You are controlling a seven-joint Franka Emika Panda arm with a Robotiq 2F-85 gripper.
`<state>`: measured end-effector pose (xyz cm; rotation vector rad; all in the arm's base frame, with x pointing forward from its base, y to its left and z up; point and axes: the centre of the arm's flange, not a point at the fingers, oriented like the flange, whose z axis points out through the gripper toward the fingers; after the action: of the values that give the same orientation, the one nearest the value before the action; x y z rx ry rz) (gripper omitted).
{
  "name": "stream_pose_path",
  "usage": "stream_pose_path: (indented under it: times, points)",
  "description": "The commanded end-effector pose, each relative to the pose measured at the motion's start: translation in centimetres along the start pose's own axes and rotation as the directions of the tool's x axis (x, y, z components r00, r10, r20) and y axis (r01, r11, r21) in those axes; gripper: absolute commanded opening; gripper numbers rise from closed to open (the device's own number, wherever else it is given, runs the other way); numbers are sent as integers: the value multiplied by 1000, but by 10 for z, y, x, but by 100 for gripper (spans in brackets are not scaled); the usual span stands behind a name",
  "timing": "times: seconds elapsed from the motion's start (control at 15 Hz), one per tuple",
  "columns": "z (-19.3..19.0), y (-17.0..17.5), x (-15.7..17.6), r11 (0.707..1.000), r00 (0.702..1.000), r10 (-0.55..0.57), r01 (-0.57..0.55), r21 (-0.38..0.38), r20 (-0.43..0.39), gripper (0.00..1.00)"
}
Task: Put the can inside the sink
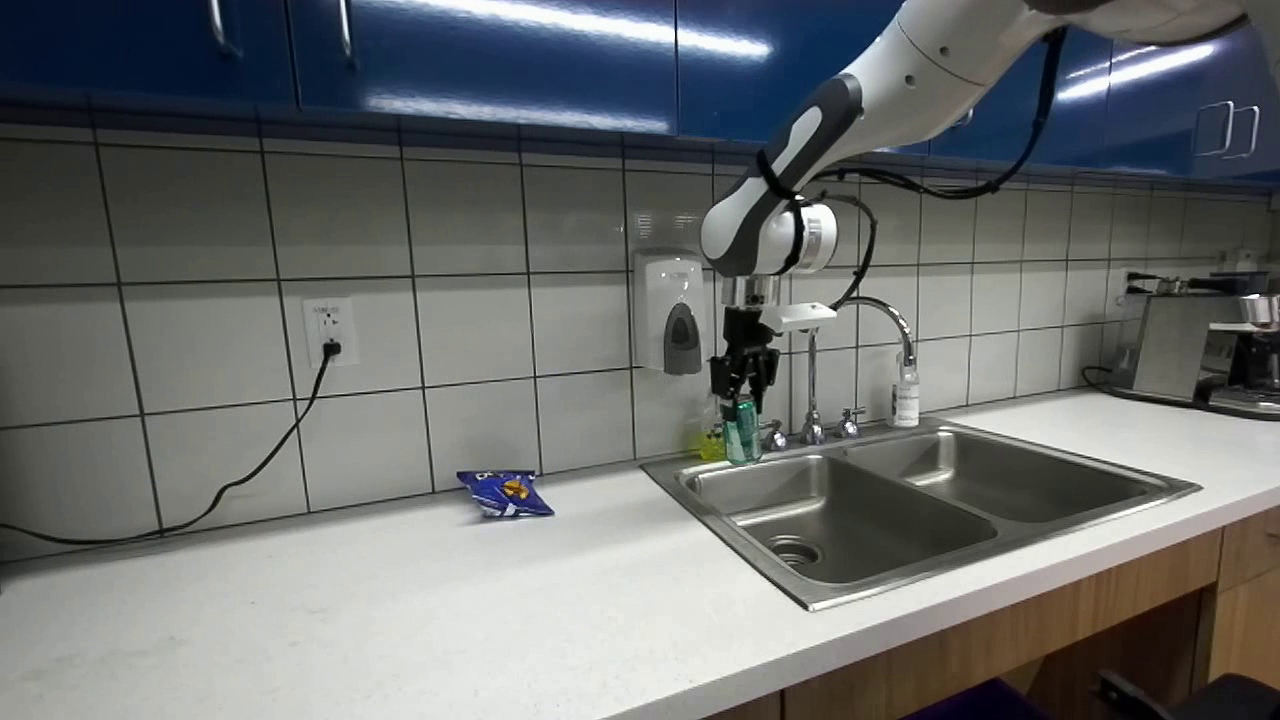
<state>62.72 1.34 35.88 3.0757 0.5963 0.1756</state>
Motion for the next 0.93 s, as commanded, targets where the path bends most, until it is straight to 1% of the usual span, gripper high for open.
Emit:
stream_pose_path:
  times: [0.0,0.4,0.67,0.87]
  points:
    - [-12,34,-26,994,994,108,-108,5,0,39]
    - [2,92,-59,972,972,235,-235,9,14,39]
    - [22,117,-78,954,954,297,-298,29,29,39]
    - [41,128,-88,942,943,331,-333,48,43,39]
